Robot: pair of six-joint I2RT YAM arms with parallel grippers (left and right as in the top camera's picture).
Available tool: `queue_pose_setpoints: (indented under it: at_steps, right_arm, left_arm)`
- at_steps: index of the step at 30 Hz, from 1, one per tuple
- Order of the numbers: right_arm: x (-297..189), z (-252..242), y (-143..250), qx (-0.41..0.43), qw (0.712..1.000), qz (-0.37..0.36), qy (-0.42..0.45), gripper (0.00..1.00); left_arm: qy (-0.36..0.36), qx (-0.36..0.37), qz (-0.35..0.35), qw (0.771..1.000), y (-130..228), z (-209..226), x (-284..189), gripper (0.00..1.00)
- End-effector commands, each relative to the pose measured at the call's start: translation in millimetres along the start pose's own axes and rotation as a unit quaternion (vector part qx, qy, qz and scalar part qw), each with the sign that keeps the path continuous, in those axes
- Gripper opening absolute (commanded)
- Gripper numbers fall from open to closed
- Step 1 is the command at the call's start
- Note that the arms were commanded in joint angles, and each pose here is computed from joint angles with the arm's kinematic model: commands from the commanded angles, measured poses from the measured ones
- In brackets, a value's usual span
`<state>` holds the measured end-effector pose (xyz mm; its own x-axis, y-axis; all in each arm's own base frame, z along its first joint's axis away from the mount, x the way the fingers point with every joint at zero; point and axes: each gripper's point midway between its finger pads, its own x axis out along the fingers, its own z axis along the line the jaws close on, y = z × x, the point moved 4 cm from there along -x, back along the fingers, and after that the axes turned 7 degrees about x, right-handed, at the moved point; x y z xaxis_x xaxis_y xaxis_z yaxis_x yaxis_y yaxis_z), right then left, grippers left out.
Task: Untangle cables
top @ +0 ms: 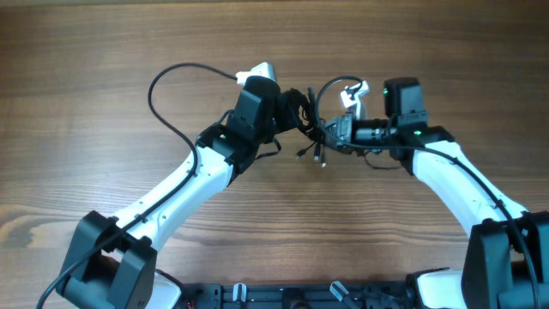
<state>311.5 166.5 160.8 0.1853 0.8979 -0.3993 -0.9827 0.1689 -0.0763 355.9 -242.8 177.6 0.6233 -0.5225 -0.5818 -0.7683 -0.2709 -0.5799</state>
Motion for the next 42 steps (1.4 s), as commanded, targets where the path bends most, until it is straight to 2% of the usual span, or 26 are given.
queue_pose_setpoints:
  at_steps: [1,7,12,14,20,26,28,30,32,36,39,42]
  right_arm:
    - [-9,12,-8,-0.044,0.998,-0.003,-0.041,0.04]
    - [-11,-6,-29,-0.039,0.996,-0.074,0.034,0.04]
    - [-11,-12,-31,-0.029,0.994,-0.086,0.055,0.04]
    - [-11,-6,-32,-0.028,0.995,-0.085,0.037,0.04]
    - [1,20,-29,0.003,0.998,-0.067,-0.019,0.04]
    - [9,33,-37,0.097,0.991,-0.082,-0.045,0.04]
    - [8,37,-39,0.115,0.988,-0.083,-0.056,0.04]
    - [5,53,-42,0.123,0.985,-0.076,-0.092,0.04]
    - [-1,69,-49,0.088,0.984,-0.087,-0.125,0.04]
    - [-18,59,-64,0.097,0.981,-0.118,-0.12,0.04]
    - [-24,55,-73,0.114,0.975,-0.149,-0.117,0.04]
    - [-15,59,-67,0.111,0.978,-0.134,-0.117,0.04]
  left_arm:
    - [0.075,0.141,0.033,0.987,6,-19,-8,0.04]
    - [0.209,0.188,0.061,0.958,15,-54,-19,0.04]
    - [0.234,0.175,0.064,0.954,13,-60,-22,0.04]
    - [0.267,0.175,0.082,0.944,21,-70,-26,0.04]
    - [0.285,0.123,0.078,0.948,16,-83,-29,0.04]
    - [0.273,-0.055,0.112,0.954,8,-85,-30,0.04]
    - [0.267,-0.091,0.12,0.952,5,-82,-30,0.04]
    - [0.265,-0.1,0.123,0.951,4,-80,-30,0.04]
    - [0.262,-0.098,0.134,0.951,7,-76,-30,0.04]
    - [0.293,-0.086,0.155,0.94,-2,-63,-40,0.04]
    - [0.286,-0.099,0.174,0.937,1,-56,-41,0.04]
    - [0.301,-0.088,0.167,0.935,2,-67,-42,0.04]
